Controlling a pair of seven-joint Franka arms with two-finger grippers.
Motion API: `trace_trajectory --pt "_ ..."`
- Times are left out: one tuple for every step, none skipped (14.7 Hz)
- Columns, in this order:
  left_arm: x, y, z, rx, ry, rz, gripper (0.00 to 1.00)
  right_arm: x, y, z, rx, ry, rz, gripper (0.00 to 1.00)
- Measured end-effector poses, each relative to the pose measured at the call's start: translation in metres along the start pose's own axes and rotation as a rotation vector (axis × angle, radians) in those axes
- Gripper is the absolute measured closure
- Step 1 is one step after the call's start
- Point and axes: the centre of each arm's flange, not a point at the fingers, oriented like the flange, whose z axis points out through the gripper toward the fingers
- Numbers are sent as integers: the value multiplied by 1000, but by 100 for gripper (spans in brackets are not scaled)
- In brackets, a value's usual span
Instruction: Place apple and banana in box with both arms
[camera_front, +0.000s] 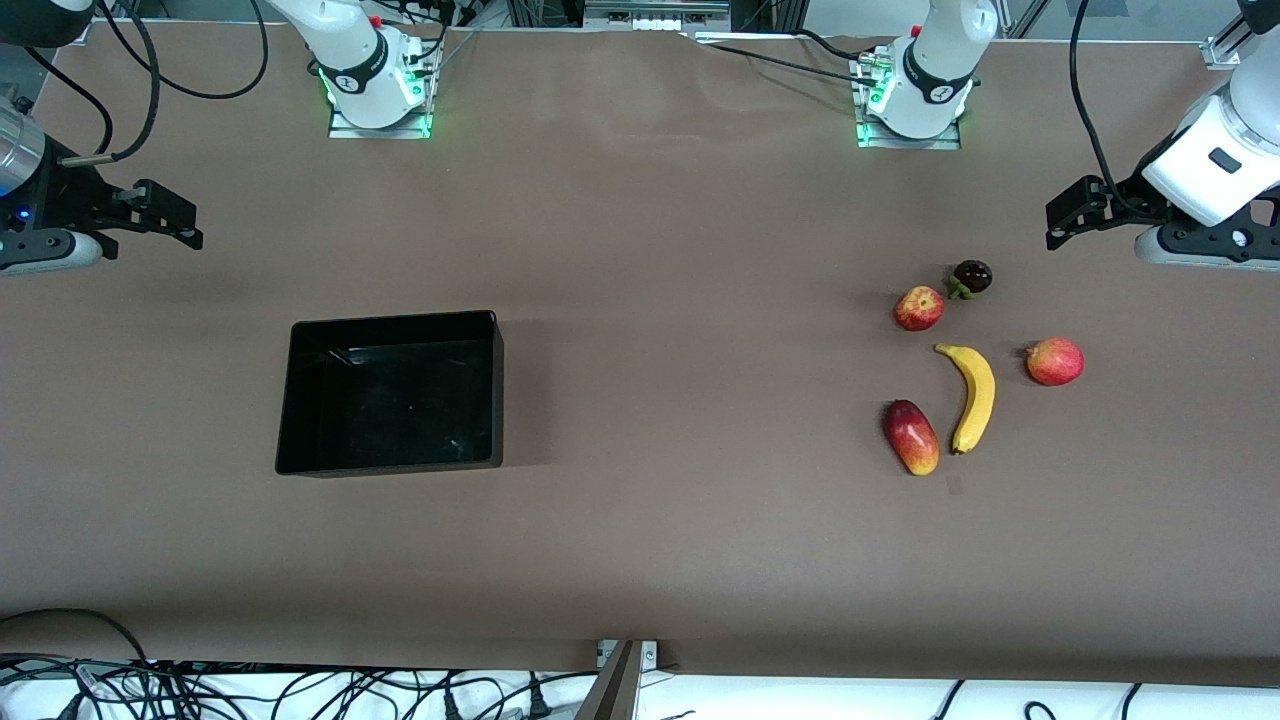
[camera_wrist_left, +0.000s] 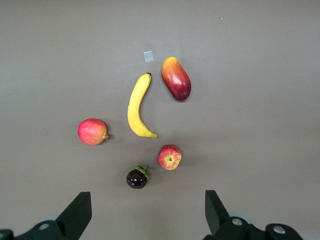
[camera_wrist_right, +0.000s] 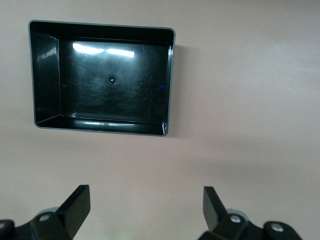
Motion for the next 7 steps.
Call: trace_trajectory --pt "0 0 0 0 -2 0 0 0 0 0 -1 0 0 0" --pt "-1 0 0 0 -5 0 0 0 0 0 -1 0 0 0" --pt "-1 0 1 0 -8 0 0 0 0 0 -2 0 -1 0" --pt "-1 0 1 0 -10 0 0 0 0 0 -2 0 -2 0" --pt "-1 0 1 0 -10 0 0 0 0 0 -2 0 -2 0" --pt "-1 0 1 0 -10 0 0 0 0 0 -2 0 -2 0" --pt "-1 1 1 0 -10 2 0 0 0 0 -3 0 -2 0"
